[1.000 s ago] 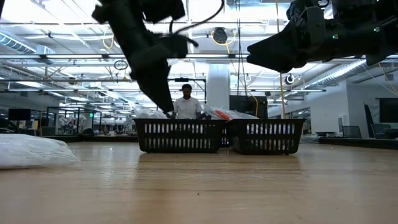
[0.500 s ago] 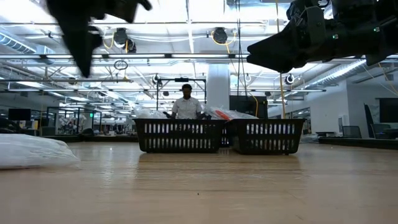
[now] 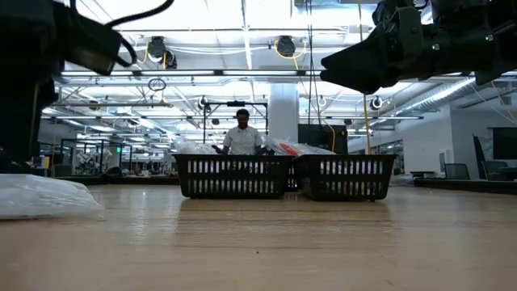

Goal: Pick & Place Travel size toiletries
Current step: Put the white cotton pack into the bottom left black bin

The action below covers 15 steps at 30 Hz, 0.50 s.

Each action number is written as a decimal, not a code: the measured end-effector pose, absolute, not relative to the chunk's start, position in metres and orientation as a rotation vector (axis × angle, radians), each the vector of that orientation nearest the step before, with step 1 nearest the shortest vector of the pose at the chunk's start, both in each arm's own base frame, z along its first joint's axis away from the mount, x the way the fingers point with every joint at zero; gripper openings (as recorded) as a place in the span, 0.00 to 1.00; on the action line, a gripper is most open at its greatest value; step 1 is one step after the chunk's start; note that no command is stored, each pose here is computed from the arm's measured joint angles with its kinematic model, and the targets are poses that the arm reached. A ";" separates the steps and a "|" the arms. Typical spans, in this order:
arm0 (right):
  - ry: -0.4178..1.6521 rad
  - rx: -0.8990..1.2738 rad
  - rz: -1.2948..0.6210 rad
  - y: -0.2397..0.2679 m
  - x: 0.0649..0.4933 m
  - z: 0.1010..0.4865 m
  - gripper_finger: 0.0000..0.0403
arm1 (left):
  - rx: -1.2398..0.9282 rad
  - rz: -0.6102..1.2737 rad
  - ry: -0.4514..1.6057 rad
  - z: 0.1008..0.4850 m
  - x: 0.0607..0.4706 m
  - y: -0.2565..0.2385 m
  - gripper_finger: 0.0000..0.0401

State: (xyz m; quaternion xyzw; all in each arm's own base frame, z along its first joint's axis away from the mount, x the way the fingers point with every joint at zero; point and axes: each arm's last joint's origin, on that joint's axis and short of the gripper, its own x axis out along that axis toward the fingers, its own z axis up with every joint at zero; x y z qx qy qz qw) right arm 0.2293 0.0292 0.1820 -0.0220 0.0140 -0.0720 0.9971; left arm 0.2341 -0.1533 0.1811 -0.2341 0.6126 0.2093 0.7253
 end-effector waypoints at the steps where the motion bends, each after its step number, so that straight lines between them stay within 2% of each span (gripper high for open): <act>1: 0.028 -0.044 -0.144 0.029 0.229 0.182 0.65 | -0.523 0.460 1.345 0.178 0.234 -0.152 0.62; 10: 0.024 -0.043 -0.142 0.029 0.229 0.182 0.65 | -0.554 0.429 1.329 0.161 0.234 -0.145 0.60; 15: 0.023 -0.043 -0.142 0.029 0.229 0.182 0.65 | -0.560 0.434 1.333 0.160 0.234 -0.144 0.51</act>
